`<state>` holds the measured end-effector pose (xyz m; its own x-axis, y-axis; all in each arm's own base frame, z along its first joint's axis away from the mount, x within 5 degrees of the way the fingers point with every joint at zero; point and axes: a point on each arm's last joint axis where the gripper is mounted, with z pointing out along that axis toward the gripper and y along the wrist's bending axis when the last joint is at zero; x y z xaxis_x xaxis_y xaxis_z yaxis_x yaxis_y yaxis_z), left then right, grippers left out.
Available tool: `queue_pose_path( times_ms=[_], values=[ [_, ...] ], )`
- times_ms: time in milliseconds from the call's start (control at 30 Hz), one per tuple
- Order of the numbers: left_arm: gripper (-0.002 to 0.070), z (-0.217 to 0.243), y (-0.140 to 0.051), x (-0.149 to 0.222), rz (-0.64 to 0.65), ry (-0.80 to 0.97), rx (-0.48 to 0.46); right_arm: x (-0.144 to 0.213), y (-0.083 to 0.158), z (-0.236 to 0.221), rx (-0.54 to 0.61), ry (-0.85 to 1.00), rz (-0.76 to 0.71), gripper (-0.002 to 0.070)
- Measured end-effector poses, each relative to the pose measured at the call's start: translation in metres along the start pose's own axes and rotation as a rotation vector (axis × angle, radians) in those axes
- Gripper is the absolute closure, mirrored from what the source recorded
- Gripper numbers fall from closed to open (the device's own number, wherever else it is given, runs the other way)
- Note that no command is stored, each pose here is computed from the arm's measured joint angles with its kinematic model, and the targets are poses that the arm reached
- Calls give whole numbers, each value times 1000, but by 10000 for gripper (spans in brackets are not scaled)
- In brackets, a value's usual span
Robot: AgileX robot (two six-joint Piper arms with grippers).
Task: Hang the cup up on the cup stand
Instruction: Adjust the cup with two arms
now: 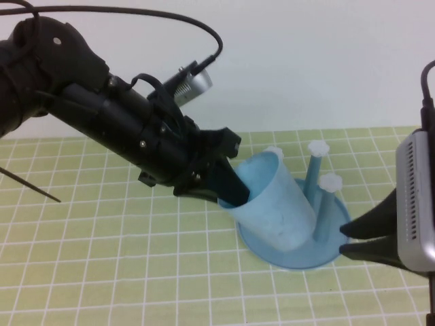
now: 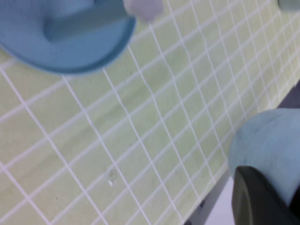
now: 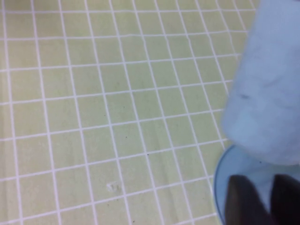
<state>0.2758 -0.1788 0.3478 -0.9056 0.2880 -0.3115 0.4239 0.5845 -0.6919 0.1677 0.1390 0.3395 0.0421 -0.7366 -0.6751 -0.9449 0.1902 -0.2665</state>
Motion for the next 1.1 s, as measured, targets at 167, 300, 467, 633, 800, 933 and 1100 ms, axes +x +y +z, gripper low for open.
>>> queue_pose_path(
  times_ms=[167, 300, 467, 633, 800, 933, 1100],
  values=[
    [675, 1, -1, 1, -4, 12, 15, -1, 0, 0, 3, -2, 18, 211],
    [675, 0, -7, 2, 3, 20, 81, -3, 0, 0, 0, -24, 59, 35],
    [675, 0, -12, 1, -1, 10, 128, -5, -5, -1, 47, -53, 94, -9],
    [675, 0, -12, 1, 6, 9, 130, -7, -13, 3, 105, -81, 158, -15],
    [675, 0, -12, 1, 8, 11, 133, -1, -19, 22, 66, -37, 211, -15],
    [675, 0, -13, 1, 6, 11, 139, 0, -22, 33, 39, -35, 232, -16],
    [675, 0, -14, 2, 8, 17, 159, -2, -25, 39, 42, -67, 224, -16]
  ],
)
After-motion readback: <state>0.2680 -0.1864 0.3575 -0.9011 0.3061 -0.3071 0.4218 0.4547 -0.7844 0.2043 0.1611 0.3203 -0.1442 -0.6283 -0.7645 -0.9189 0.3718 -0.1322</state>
